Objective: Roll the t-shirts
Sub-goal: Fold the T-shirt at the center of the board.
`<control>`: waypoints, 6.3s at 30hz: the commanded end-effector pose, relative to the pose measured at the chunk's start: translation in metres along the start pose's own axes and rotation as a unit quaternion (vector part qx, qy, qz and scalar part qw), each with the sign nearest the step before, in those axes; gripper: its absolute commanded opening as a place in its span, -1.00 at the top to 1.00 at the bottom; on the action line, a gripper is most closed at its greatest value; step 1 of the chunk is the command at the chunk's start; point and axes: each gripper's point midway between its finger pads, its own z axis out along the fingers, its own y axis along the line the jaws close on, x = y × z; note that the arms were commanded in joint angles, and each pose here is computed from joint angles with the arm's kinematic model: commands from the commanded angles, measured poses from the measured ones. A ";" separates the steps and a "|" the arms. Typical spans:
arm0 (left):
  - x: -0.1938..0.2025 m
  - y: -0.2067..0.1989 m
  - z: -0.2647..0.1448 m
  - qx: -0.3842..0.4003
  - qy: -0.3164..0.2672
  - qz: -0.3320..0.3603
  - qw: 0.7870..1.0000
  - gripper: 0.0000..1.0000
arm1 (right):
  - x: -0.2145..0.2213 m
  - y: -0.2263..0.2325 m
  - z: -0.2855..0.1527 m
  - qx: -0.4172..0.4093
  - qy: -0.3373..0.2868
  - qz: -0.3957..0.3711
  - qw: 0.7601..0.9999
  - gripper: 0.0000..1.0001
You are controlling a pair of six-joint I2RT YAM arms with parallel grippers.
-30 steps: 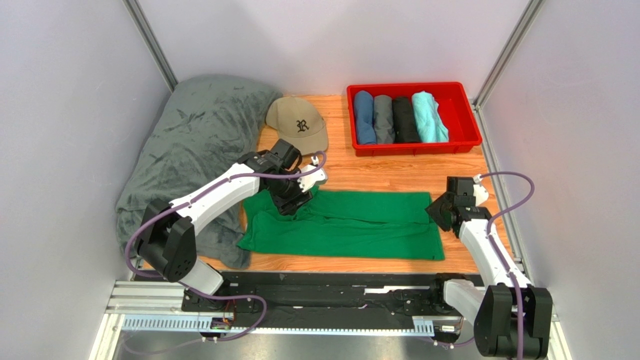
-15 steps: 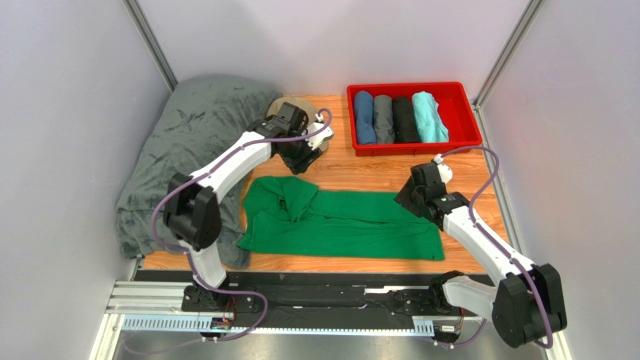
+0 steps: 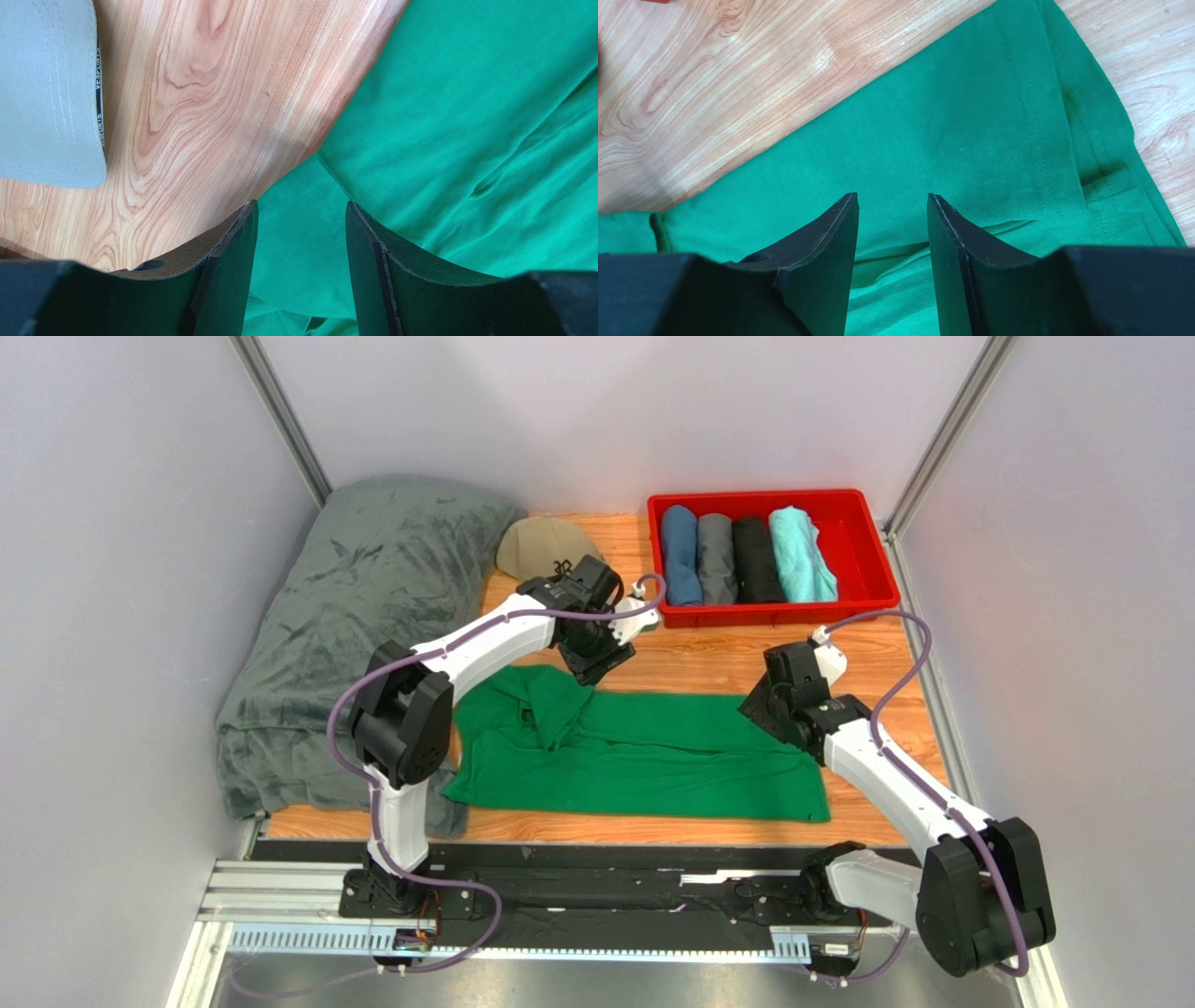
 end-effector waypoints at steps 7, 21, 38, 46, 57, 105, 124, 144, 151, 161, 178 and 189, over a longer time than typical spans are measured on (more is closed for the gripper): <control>-0.002 0.002 0.024 -0.018 0.014 -0.008 1.000 -0.12 | -0.013 0.006 -0.003 -0.013 -0.030 0.014 0.999 0.11; -0.001 -0.007 0.038 -0.001 0.021 -0.015 1.000 0.06 | -0.013 0.000 -0.004 -0.004 -0.032 0.008 0.999 0.11; -0.009 -0.010 0.027 -0.001 0.010 -0.014 1.000 0.93 | -0.017 -0.001 -0.006 -0.006 -0.036 0.009 0.999 0.11; -0.010 -0.014 0.032 0.006 0.015 -0.007 1.000 0.09 | -0.015 -0.005 -0.005 -0.003 -0.035 0.009 0.999 0.12; -0.006 -0.013 0.047 0.008 0.030 -0.008 0.999 -0.02 | -0.015 -0.010 -0.004 0.000 -0.035 0.012 0.999 0.12; 0.056 -0.005 -0.061 -0.071 0.029 -0.005 0.997 1.00 | -0.017 0.004 -0.018 -0.050 -0.030 0.036 0.998 0.14; 0.002 -0.018 -0.011 -0.013 0.027 -0.013 0.999 -0.01 | -0.027 0.008 -0.034 -0.038 -0.060 0.031 0.997 0.12; -0.006 -0.004 0.047 -0.044 0.045 0.001 0.998 -0.05 | -0.023 -0.013 -0.040 -0.022 -0.075 0.024 0.997 0.12; -0.002 -0.002 0.050 -0.047 0.052 0.006 0.998 0.23 | -0.022 -0.015 -0.040 -0.021 -0.075 0.023 0.997 0.12; 0.004 -0.006 0.053 -0.038 0.058 0.007 0.998 0.26 | -0.022 -0.015 -0.039 -0.020 -0.075 0.022 0.997 0.11; 0.011 -0.010 0.061 -0.032 0.066 0.006 0.997 0.77 | -0.022 -0.017 -0.038 -0.018 -0.075 0.023 0.997 0.12; -0.001 0.005 0.032 -0.061 0.036 -0.008 0.997 1.00 | -0.026 -0.010 -0.040 -0.028 -0.075 0.025 0.996 0.12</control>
